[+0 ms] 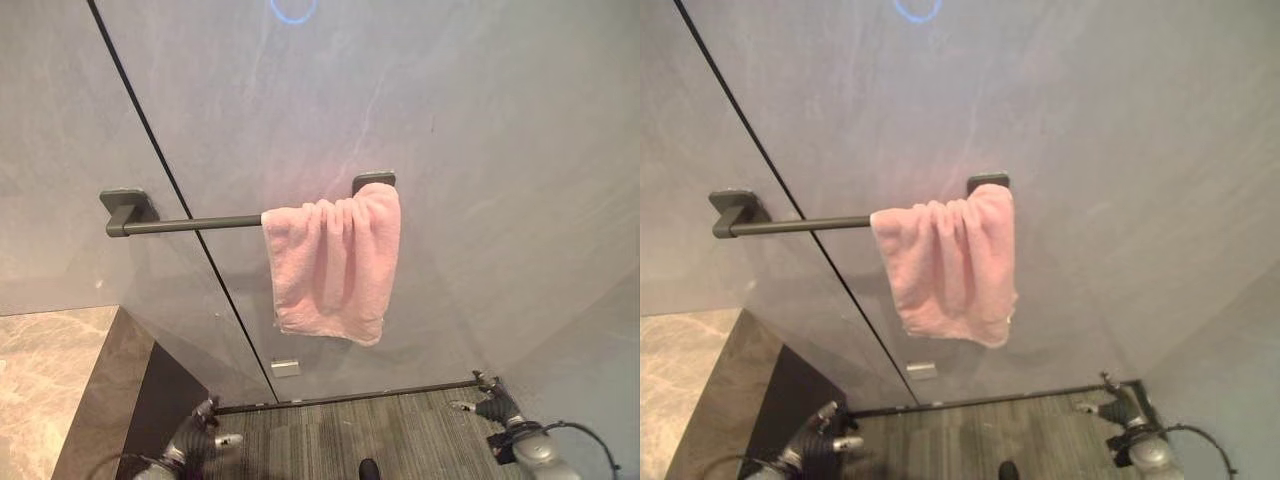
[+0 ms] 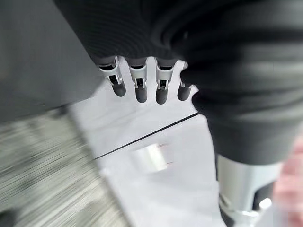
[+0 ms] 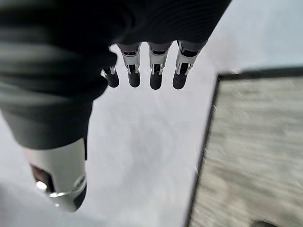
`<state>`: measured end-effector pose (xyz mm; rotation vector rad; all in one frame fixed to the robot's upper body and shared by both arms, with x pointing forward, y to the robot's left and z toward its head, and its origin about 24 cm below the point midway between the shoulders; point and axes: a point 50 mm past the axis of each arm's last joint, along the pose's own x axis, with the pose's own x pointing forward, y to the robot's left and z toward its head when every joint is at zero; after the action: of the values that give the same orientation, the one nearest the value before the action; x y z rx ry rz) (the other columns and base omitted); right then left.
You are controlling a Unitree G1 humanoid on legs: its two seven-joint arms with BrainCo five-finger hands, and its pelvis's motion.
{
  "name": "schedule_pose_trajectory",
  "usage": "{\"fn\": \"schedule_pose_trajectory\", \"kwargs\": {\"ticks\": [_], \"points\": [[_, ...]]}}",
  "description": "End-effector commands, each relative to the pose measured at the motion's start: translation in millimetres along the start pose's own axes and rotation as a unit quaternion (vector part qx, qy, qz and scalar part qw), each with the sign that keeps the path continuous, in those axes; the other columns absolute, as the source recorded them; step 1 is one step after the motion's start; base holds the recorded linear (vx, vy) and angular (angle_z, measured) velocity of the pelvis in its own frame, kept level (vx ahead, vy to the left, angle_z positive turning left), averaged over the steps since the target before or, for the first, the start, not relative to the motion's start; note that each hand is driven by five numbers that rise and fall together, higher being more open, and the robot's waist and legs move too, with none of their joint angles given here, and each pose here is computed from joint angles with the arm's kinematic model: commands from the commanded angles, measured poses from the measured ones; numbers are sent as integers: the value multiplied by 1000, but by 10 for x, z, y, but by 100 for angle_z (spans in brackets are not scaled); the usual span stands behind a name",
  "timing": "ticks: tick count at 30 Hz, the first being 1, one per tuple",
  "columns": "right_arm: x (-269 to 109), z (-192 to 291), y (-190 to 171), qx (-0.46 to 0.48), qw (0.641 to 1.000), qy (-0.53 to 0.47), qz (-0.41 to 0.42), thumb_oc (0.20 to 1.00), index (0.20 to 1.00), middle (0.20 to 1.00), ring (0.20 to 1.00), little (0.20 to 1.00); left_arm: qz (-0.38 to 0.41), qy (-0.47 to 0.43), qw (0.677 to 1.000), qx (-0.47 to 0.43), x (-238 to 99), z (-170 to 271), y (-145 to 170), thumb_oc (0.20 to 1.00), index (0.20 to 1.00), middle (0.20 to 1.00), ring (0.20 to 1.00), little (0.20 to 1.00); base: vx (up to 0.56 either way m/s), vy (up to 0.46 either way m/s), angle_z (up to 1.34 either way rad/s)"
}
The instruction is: Put brush and paste in cup on sink, flatten towel.
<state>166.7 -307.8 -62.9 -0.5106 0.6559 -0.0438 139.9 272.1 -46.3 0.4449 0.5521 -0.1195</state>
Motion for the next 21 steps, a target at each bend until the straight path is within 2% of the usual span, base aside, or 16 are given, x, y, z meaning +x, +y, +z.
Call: {"fn": "schedule_pose_trajectory", "kwargs": {"ticks": [1, 2, 4, 5, 9, 14, 21], "points": [[77, 401, -184, 28, 995, -94, 6, 1000, 1000, 1000, 1000, 1000, 34, -110, 993, 4, 98, 455, 429, 1000, 1000, 1000, 1000, 1000, -8, -8, 4], [61, 558, -269, 29, 991, -128, 13, 1000, 1000, 1000, 1000, 1000, 33, -164, 986, 23, 63, 739, 573, 1000, 1000, 1000, 1000, 1000, -4, -9, 5], [46, 633, -317, 28, 989, -144, 22, 1000, 1000, 1000, 1000, 1000, 26, -189, 981, 32, 33, 881, 642, 1000, 1000, 1000, 1000, 1000, 2, -7, 5], [20, 865, -404, 17, 982, -184, 45, 1000, 1000, 1000, 1000, 1000, 11, -236, 971, 44, 8, 1161, 738, 1000, 1000, 1000, 1000, 1000, 4, -5, 4], [6, 1238, -437, 38, 964, -237, 110, 1000, 1000, 1000, 1000, 1000, -35, -267, 962, 45, 43, 1478, 848, 1000, 1000, 1000, 1000, 1000, -1, 0, 2], [75, 1553, -388, 44, 953, -266, 140, 1000, 1000, 1000, 1000, 1000, -39, -269, 961, 53, 155, 1618, 903, 1000, 1000, 1000, 1000, 1000, 0, 0, 0], [169, 1954, -153, 61, 933, -306, 177, 1000, 1000, 1000, 1000, 1000, -49, -277, 959, 37, 351, 1761, 811, 1000, 1000, 1000, 1000, 1000, 0, 2, 1]]}}
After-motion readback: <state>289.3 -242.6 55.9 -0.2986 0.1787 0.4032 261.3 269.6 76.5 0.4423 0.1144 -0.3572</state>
